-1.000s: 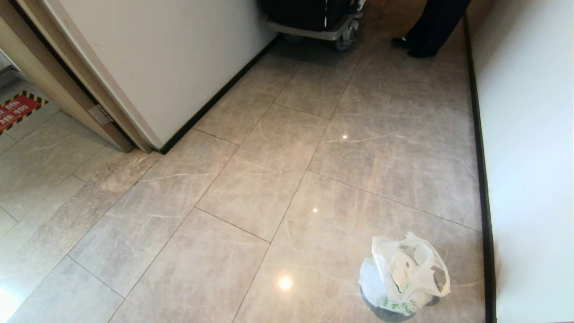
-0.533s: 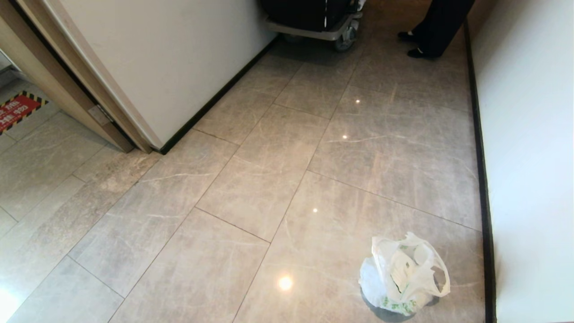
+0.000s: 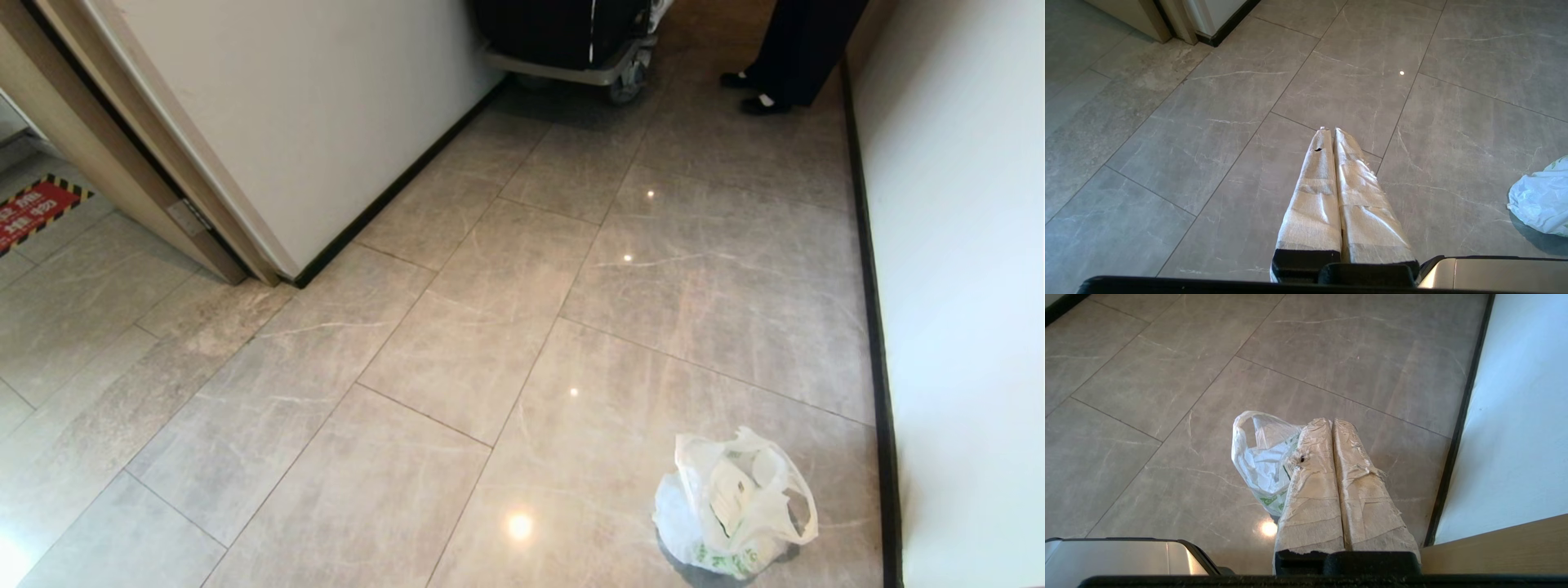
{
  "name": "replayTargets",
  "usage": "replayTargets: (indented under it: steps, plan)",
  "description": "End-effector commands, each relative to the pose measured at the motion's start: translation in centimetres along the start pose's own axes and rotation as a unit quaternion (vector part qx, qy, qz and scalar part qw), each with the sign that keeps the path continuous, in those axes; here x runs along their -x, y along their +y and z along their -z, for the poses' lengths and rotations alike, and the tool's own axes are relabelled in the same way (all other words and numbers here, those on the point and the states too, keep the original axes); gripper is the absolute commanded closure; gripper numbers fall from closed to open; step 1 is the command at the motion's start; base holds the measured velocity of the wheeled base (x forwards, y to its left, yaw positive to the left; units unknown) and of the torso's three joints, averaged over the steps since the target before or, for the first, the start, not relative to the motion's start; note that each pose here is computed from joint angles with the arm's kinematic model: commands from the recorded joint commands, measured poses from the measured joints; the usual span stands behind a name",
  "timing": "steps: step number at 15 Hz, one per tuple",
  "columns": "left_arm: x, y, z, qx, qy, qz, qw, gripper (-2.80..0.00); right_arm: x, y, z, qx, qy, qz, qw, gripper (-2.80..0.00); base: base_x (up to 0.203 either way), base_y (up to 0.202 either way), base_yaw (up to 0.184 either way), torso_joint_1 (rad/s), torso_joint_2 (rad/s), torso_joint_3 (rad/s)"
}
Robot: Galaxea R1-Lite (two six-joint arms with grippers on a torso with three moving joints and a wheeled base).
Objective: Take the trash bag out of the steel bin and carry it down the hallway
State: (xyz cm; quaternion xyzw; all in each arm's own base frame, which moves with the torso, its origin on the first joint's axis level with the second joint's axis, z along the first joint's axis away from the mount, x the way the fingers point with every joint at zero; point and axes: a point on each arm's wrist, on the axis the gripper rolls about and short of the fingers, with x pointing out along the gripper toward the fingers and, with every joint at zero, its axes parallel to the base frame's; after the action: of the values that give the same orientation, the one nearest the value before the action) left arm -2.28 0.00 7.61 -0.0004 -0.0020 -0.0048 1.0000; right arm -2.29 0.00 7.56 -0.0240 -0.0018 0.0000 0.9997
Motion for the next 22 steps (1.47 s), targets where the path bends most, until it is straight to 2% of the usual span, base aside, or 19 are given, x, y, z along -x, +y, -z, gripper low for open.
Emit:
replayTargets:
  steps: [1,22]
  plan:
    - [0.00,0.00,0.02,0.000,0.000,0.000,1.0000,0.00,-0.01,0.00,0.00,0.000,0.001,0.001,1.000,0.00,0.000,0.000,0.000,0.002,0.00,0.183]
    - [0.00,0.00,0.01,0.001,0.000,0.000,1.0000,0.00,-0.01,0.00,-0.01,0.000,0.001,0.001,1.000,0.00,0.000,0.000,0.000,0.002,0.00,0.199]
